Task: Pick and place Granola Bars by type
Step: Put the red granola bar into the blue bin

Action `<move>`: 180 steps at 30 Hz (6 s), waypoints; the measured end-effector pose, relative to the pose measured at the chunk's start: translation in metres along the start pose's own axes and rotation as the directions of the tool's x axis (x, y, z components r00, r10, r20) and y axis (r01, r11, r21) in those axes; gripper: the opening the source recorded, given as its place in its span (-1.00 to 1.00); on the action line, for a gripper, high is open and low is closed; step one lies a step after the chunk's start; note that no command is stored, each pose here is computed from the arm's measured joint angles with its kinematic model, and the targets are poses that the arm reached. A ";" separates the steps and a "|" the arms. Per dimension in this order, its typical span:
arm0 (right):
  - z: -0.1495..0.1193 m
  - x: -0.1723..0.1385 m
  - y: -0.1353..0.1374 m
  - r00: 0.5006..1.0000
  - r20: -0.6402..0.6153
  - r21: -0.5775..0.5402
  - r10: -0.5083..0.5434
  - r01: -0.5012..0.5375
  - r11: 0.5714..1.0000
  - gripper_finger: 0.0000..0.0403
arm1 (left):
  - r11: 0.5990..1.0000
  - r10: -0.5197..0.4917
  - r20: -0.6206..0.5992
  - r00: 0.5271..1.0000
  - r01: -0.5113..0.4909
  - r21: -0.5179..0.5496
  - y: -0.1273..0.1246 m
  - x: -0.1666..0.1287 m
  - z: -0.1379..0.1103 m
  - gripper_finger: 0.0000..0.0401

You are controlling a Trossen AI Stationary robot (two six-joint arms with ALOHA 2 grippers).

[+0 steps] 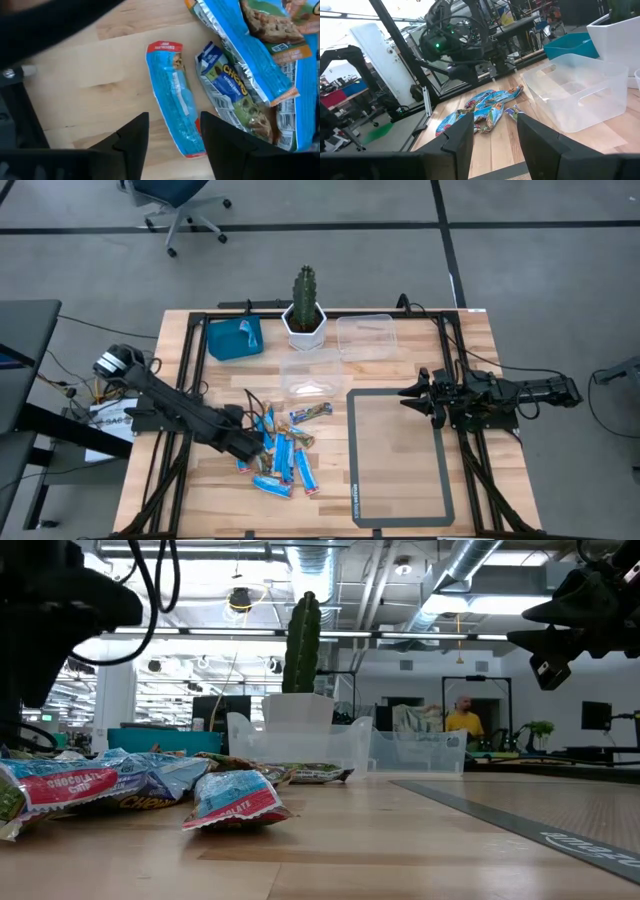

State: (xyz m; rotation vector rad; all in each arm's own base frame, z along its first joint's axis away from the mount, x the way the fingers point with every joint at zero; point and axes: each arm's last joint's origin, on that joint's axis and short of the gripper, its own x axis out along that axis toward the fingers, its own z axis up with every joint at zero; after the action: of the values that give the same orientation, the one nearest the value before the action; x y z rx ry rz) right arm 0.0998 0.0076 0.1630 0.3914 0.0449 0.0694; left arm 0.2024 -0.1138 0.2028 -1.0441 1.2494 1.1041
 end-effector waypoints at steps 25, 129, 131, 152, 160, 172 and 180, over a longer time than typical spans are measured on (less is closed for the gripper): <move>0.000 0.000 0.000 1.000 0.000 0.000 0.000 0.000 1.000 -0.30 | 0.998 0.051 -0.054 0.997 -0.052 -0.026 -0.015 0.050 -0.005 0.06; 0.000 0.000 0.000 1.000 0.000 0.000 0.000 0.000 1.000 -0.30 | 0.988 0.093 0.387 0.917 -0.037 -0.150 0.098 -0.029 0.291 -0.66; 0.000 0.000 0.000 1.000 0.000 0.000 0.000 0.000 1.000 -0.29 | 0.989 0.105 0.370 0.923 -0.057 -0.139 0.098 -0.024 0.295 -0.66; 0.000 0.000 0.000 1.000 0.000 0.000 0.000 0.000 1.000 -0.30 | 0.996 0.079 0.376 0.923 -0.059 -0.066 0.095 -0.012 0.310 -0.42; 0.000 0.000 0.000 1.000 0.000 0.000 0.000 0.000 1.000 -0.29 | 0.996 0.076 0.373 0.925 -0.055 -0.067 0.095 -0.012 0.310 -0.21; 0.000 0.000 0.000 1.000 0.000 0.000 0.000 0.000 1.000 -0.29 | 0.995 -0.101 0.445 0.890 0.088 0.049 0.078 -0.051 0.267 -0.20; 0.000 0.000 0.000 1.000 0.000 0.000 0.000 0.000 1.000 -0.30 | 0.923 -0.378 0.395 0.837 0.309 0.227 0.056 -0.086 0.197 -0.20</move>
State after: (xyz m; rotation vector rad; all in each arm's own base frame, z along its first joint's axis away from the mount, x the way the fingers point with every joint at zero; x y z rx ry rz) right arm 0.0998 0.0076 0.1630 0.3914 0.0450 0.0693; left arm 0.1805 0.0852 0.2992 -0.8067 0.7370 0.8778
